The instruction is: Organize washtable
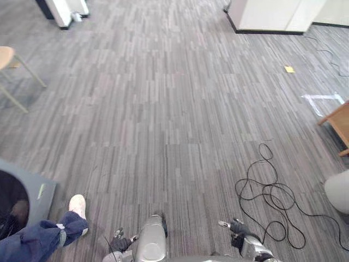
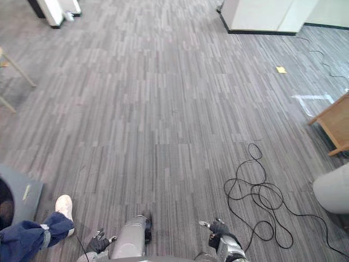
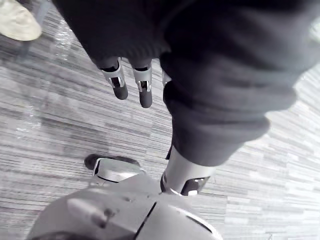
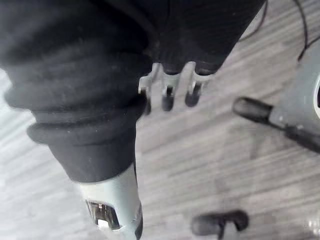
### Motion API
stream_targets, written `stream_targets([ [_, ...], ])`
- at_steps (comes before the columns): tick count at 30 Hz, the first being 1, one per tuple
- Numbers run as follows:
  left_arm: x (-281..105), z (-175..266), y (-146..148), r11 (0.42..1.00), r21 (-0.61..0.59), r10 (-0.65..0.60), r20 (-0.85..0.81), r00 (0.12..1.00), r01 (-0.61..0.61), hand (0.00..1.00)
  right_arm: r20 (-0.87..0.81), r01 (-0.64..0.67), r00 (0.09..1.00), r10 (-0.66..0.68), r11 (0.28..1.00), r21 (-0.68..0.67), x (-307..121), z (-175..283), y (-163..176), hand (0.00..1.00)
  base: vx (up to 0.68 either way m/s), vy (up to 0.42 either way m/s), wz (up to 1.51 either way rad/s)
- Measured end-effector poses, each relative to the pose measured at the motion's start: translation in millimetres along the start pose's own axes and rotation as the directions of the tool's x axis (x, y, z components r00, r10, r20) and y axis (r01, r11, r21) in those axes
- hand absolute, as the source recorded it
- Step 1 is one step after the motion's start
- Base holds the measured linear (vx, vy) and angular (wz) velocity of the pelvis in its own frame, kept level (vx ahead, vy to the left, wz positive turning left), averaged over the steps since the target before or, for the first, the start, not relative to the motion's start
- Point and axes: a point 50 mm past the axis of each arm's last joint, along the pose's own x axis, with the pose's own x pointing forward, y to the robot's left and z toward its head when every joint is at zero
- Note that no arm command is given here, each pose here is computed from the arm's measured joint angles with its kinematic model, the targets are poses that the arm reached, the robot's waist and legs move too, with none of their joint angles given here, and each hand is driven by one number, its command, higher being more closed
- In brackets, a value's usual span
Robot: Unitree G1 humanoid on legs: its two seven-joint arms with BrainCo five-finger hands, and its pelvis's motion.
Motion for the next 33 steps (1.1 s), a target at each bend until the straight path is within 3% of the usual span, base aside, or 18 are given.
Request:
stream_targets([
  [3,8,32,-6,0.999,0.034,-0.019,0.104,0.994,0.016,0.0,0.074,-0.056,0.995,0.062,0.995,-0.079,5,31,23,0.0,0.41,0.142,-0.09],
  [9,-1,42,-27,0.96,0.256,-0.162,0.181,0.97,0.113,0.0,0.047,-0.067,0.996,0.078,0.978,-0.199,4,23,13,0.0,0.28,0.277,-0.12],
  [14,-5,36,-28,0.93,0.326,-0.228,0.149,0.962,0.17,0.0,-0.062,-0.082,0.995,0.074,0.986,-0.142,-3,-17,9,0.0,0.34,0.213,0.4],
  [18,-6,25,-28,0.924,0.332,-0.232,0.101,0.967,0.187,0.0,0.007,-0.075,0.997,0.077,0.991,-0.108,-3,-4,9,0.0,0.43,0.042,0.94],
  [21,-4,5,-24,0.94,0.283,-0.199,0.006,0.98,0.189,0.0,0.032,-0.067,0.997,0.069,0.995,-0.068,-1,3,7,0.0,0.48,-0.06,0.75],
  [26,-10,-33,4,0.995,0.078,-0.057,-0.134,0.989,0.068,0.0,0.033,-0.054,0.998,0.053,0.998,0.014,-2,1,7,0.0,0.7,-0.16,0.4],
  [31,-44,-102,5,0.992,-0.108,0.015,-0.392,0.92,-0.062,0.0,0.016,-0.006,1.0,0.005,0.994,0.107,-4,-8,-10,0.0,0.74,-0.195,-0.46],
  [33,-47,-106,3,0.985,-0.15,0.016,-0.414,0.91,-0.086,0.0,0.004,0.028,1.0,-0.029,0.988,0.15,-4,-9,-14,0.0,0.59,-0.076,-0.86],
])
